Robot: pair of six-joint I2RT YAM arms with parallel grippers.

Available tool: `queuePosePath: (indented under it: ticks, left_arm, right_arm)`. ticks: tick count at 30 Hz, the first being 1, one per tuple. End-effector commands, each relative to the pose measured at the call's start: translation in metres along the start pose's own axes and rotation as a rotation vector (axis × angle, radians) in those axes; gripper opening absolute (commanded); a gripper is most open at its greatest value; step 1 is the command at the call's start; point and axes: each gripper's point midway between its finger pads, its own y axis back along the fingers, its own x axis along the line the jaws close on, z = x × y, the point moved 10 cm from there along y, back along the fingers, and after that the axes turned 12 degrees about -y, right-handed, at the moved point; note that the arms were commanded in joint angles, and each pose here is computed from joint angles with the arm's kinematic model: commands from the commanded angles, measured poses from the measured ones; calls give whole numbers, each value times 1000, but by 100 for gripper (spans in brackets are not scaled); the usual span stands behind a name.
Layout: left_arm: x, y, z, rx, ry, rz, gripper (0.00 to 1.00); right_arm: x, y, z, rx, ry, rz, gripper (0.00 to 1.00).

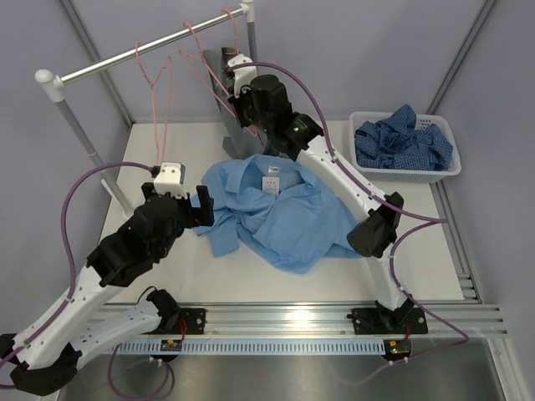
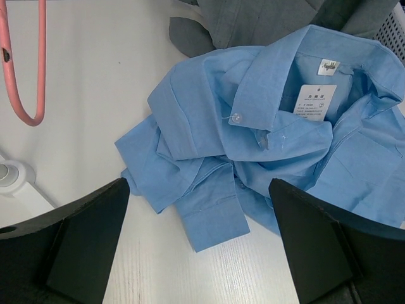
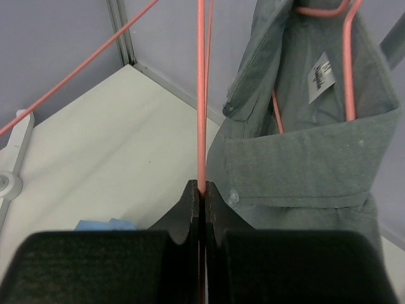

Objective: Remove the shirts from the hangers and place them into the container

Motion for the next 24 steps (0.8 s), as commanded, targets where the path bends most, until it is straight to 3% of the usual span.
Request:
queuePosePath:
  ticks: [1,7,8,11,14,18,24]
  left_arm:
    - [0,1,1,-24,24,-7,99]
    - [-3,-3,-1,-7,19,-19,99]
    - [-4,-3,-1,-3,19,-26,99]
    - [-8,-6,2,7,9,-42,99]
    - [-12,-10,7,13,-3,-60,99]
    - [-23,-22,19,27,-38,-87,99]
    - [-52,-63,44,-25,-66,-125,99]
  right_arm:
    - [15,12,14,-72,-16,39,7]
    - [23,37,16,-52,-31,58,30]
    - [23,43,18,-53,-46,59,45]
    - [21,72,27,-59,-87,55,72]
    - [14,106,30,-63,-122,21,88]
    - [1,147,17,-37,-141,-54,98]
    - [-21,202,-26,12,-195,-196,99]
